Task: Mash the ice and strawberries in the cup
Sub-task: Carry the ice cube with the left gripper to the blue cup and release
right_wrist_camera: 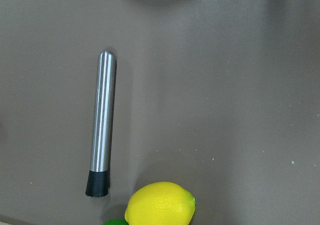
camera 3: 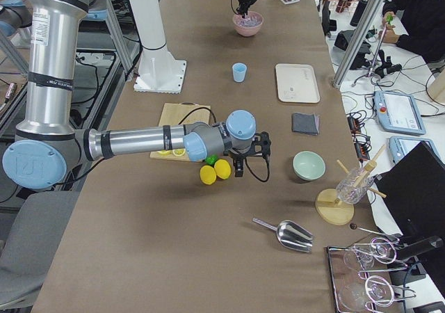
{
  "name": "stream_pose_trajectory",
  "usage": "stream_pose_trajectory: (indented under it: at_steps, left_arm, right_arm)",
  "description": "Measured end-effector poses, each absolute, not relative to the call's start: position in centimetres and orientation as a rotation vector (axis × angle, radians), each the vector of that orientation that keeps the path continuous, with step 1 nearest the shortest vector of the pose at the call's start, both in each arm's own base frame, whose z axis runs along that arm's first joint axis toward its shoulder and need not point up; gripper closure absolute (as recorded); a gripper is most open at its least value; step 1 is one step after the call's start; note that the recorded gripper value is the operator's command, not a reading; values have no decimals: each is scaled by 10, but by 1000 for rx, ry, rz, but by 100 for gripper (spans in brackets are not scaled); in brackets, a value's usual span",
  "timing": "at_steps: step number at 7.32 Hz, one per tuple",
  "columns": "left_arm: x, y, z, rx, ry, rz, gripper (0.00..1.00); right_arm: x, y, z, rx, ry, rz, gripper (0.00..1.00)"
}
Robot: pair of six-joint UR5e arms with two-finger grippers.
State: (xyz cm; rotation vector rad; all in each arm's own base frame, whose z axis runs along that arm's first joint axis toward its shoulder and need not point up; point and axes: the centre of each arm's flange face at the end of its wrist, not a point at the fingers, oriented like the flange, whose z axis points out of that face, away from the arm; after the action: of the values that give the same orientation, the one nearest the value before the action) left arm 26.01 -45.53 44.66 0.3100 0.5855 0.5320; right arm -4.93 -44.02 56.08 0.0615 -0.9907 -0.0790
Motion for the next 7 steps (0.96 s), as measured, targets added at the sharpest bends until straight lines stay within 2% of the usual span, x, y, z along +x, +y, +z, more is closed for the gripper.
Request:
stream_pose_trajectory:
  at_steps: [3, 7]
  left_arm:
    - [294, -494, 320, 263, 728, 410, 100]
    - [457, -466, 178, 149, 897, 214, 100]
  right_arm:
    - [-50, -442, 557, 66, -991, -78, 0]
    - [-50, -445, 554, 72, -990, -80, 0]
